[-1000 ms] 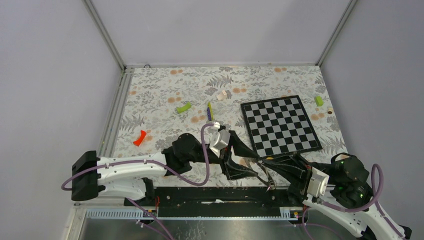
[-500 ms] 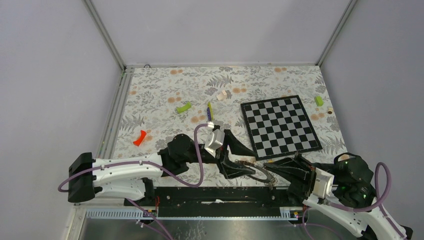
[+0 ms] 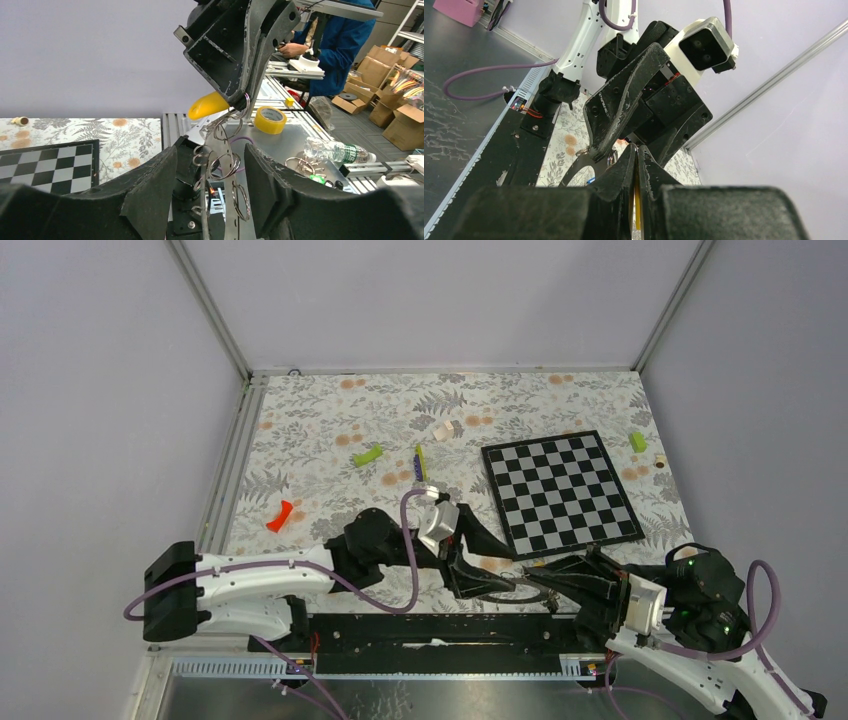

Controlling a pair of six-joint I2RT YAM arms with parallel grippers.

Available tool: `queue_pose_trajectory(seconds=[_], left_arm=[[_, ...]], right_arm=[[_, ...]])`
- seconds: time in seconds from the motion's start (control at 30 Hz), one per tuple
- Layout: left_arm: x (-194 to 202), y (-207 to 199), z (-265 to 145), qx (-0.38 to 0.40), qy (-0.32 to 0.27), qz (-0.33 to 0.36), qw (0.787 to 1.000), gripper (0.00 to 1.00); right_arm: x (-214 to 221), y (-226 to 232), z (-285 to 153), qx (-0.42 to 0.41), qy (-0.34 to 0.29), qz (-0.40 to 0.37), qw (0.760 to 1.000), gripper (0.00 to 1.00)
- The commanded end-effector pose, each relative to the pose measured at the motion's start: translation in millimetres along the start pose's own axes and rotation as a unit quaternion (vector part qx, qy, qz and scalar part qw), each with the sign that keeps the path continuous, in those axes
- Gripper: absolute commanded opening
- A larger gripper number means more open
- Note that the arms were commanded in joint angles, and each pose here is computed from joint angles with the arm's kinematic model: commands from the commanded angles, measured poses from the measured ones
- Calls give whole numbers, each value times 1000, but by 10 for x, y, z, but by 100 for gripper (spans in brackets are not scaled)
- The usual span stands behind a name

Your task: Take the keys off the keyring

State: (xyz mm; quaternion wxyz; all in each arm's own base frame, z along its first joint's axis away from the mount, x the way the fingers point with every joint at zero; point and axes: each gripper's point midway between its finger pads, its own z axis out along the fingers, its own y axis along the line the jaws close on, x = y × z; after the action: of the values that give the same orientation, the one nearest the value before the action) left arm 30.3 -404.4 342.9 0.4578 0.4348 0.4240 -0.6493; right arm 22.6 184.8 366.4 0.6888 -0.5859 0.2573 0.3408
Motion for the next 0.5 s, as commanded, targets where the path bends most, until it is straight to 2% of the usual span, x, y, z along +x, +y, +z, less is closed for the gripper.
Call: queue_pose_trajectory(seconds=[0.0, 0.47], left_arm=[[-290, -169, 82, 46, -41, 11, 998, 56], [-323, -226, 116, 66, -43, 11, 997, 53]], right_arm=[[-224, -134, 15, 16, -31, -22, 999, 0], [-155, -114, 41, 13, -28, -17, 999, 0]])
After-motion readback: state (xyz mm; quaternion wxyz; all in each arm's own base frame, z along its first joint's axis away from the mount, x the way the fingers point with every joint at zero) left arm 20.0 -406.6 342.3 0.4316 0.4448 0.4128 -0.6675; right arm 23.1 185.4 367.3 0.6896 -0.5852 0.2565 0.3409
